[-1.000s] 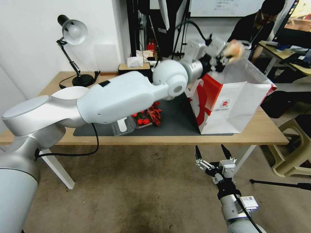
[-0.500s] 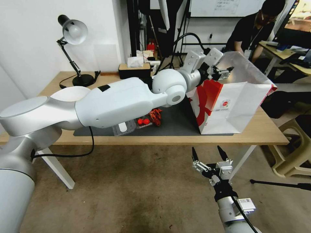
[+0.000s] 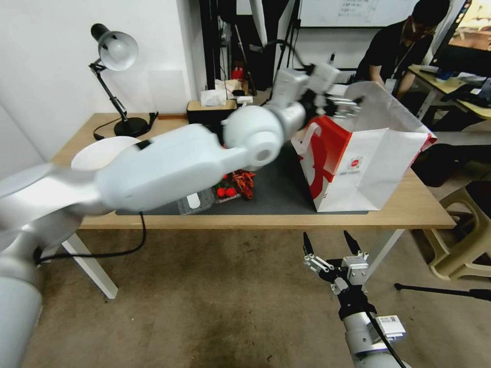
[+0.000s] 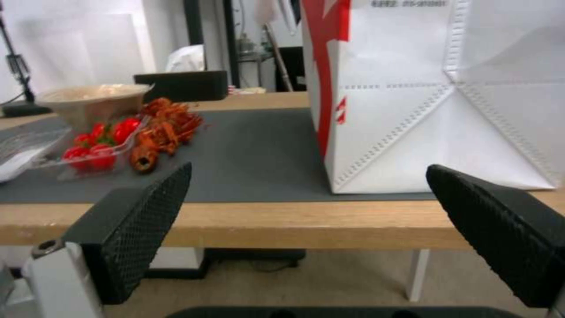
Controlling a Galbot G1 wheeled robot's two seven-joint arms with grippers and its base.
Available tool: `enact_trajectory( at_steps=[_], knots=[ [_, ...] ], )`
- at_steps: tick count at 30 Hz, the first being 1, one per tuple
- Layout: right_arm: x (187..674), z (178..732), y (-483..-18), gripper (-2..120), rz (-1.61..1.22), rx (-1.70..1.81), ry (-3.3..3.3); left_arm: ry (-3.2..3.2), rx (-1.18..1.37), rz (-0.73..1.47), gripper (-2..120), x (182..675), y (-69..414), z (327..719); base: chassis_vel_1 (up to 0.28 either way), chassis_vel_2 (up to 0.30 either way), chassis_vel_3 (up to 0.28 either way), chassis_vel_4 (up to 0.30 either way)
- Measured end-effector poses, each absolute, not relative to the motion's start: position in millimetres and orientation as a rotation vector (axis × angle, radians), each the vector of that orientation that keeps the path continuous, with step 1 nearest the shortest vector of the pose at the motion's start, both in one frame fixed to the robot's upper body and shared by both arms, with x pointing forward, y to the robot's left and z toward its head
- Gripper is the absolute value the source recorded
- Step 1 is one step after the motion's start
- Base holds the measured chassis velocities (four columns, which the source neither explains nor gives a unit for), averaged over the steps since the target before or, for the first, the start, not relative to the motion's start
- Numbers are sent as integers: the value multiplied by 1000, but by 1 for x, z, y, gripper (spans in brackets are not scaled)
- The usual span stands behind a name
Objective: Pick up the trash from the table and place it into the takeout bag.
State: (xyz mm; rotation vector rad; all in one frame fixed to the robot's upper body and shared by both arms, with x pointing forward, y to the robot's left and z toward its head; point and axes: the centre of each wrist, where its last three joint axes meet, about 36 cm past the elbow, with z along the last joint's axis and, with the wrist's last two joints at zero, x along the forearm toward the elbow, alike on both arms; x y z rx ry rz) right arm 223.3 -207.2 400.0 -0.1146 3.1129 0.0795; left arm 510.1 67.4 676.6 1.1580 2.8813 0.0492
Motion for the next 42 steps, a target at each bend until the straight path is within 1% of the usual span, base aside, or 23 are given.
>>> enact_trajectory(
  at_steps=[3, 4, 7, 8, 9, 11, 12, 14, 15, 16, 18, 21, 23, 24, 28, 31, 35, 42],
  knots=[
    [224, 401, -205, 100, 85, -107, 3108, 2949, 1083, -40, 100, 492, 119, 653, 0, 0, 0, 0],
    [224, 401, -205, 100, 85, -107, 3108, 2949, 1083, -40, 100, 492, 119, 653, 0, 0, 0, 0],
    [224, 399, -203, 100, 85, -107, 3111, 2994, 958, -72, 100, 472, 149, 626, 0, 0, 0, 0],
    [225, 398, -203, 100, 84, -106, 3112, 3003, 881, -75, 100, 464, 161, 616, 0, 0, 0, 0],
    [225, 398, -203, 100, 84, -106, 3112, 3003, 881, -75, 100, 464, 161, 616, 0, 0, 0, 0],
    [225, 398, -202, 100, 82, -112, 3115, 3012, 670, -87, 100, 443, 188, 586, 0, 0, 0, 0],
    [225, 398, -202, 100, 82, -112, 3115, 3012, 670, -87, 100, 443, 188, 586, 0, 0, 0, 0],
    [225, 399, -201, 100, 80, -122, 3117, 2991, 503, -72, 100, 414, 212, 550, 0, 0, 0, 0],
    [224, 400, -202, 100, 73, -117, 3117, 2985, 472, -64, 100, 403, 216, 536, 0, 0, 0, 0],
    [224, 400, -202, 100, 73, -117, 3117, 2985, 472, -64, 100, 403, 216, 536, 0, 0, 0, 0],
    [216, 403, -205, 100, 59, -72, 3116, 2984, 433, -79, 100, 386, 216, 511, 0, 0, 0, 0],
    [215, 406, -207, 100, 53, -56, 3111, 2947, 366, -94, 100, 378, 215, 505, 0, 0, 0, 0],
    [214, 411, -207, 100, 55, -46, 3103, 2922, 249, -110, 100, 368, 213, 497, 0, 0, 0, 0],
    [214, 411, -207, 100, 55, -46, 3103, 2922, 249, -110, 100, 368, 213, 497, 0, 0, 0, 0],
    [210, 412, -209, 100, 47, -37, 3108, 2929, 45, -166, 100, 339, 217, 468, 0, 0, 0, 0],
    [210, 412, -209, 100, 44, -38, 3107, 2929, -2, -184, 100, 329, 219, 458, 0, 0, 0, 0],
    [211, 412, -210, 100, 42, -40, 3107, 2944, -4, -211, 100, 317, 222, 448, 0, 0, 0, 0],
    [210, 409, -208, 100, 42, -48, 3113, 2975, 31, -255, 100, 313, 219, 448, 0, 0, 0, 0]
  ],
)
